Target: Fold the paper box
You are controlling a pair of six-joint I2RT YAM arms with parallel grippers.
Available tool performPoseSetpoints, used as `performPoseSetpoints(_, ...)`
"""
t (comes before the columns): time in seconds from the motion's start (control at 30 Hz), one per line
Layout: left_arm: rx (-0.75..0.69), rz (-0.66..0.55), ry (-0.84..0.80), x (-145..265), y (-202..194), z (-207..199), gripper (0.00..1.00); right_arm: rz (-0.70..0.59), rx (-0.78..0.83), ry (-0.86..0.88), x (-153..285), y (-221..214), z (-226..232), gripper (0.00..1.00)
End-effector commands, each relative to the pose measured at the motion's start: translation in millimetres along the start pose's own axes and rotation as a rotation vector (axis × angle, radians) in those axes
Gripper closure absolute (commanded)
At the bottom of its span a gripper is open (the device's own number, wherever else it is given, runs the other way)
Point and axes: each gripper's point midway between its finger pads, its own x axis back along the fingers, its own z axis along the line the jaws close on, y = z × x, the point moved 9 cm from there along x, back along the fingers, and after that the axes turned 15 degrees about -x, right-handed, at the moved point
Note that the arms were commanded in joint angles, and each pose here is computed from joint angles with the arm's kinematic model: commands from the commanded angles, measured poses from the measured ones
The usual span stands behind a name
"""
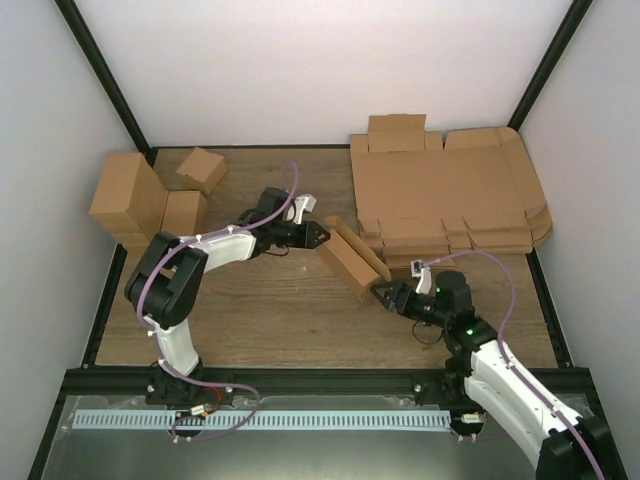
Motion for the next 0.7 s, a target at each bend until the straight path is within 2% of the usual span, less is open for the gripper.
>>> performPoseSetpoints(0.0, -0.005, 0.034, 0.019, -5, -7, 6, 0.66, -0.081, -0.025, 0.025, -4, 10, 7, 0.34)
performPoseSetpoints(0.47, -0.016, 0.048, 0.019, -4, -7, 4, 0.66, -0.078, -0.024, 0.047, -16, 21, 16, 0.49)
performPoseSetpoints(0.67, -0.020, 0.047, 0.016, -4, -4, 3, 0.66, -0.106, -0.023, 0.060, -14, 23, 17, 0.49)
